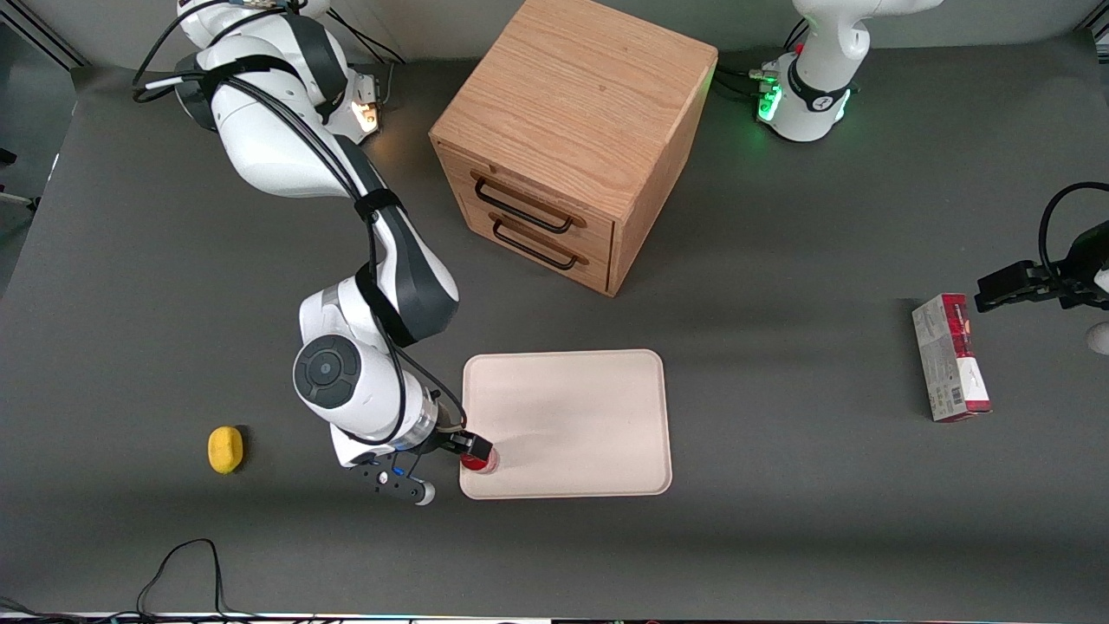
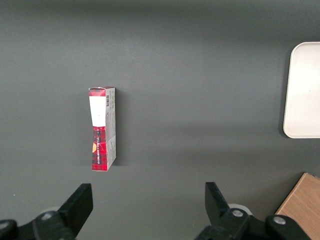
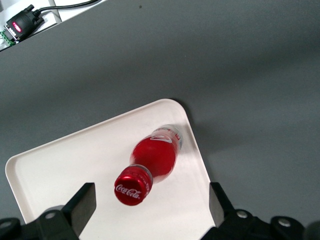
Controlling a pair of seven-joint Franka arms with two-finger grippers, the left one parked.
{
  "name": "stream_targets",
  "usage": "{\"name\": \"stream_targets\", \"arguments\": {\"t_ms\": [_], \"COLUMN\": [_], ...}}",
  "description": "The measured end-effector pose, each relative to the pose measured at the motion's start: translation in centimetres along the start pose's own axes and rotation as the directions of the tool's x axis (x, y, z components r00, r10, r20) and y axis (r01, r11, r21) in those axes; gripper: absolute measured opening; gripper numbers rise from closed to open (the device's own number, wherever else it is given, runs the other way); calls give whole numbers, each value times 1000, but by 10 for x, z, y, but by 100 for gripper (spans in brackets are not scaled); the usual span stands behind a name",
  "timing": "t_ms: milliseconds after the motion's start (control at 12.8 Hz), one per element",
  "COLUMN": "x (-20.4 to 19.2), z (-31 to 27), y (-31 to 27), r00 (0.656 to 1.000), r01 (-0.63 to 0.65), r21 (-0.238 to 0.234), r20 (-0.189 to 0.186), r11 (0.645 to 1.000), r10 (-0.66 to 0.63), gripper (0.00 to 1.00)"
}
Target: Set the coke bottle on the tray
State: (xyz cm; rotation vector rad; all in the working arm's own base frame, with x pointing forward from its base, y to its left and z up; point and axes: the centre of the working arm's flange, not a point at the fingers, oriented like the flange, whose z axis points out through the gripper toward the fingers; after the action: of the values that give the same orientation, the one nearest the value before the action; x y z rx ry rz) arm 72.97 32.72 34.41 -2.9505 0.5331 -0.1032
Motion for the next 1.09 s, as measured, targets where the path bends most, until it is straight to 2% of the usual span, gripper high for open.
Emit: {"name": "stream_targets", "arguments": {"t_ms": [234, 468, 779, 1091], "x": [0, -4, 0, 0], "z": [-2, -18, -84, -145], "y": [0, 4, 44, 138], "r00": [1000, 999, 981, 942], "r01": [1, 12, 145, 271], "r21": [-1, -41, -92, -67], "r20": [1, 45, 146, 224], "r11": [1000, 999, 985, 960], "r10": [-1, -11, -131, -251], "gripper": [100, 100, 100, 100]}}
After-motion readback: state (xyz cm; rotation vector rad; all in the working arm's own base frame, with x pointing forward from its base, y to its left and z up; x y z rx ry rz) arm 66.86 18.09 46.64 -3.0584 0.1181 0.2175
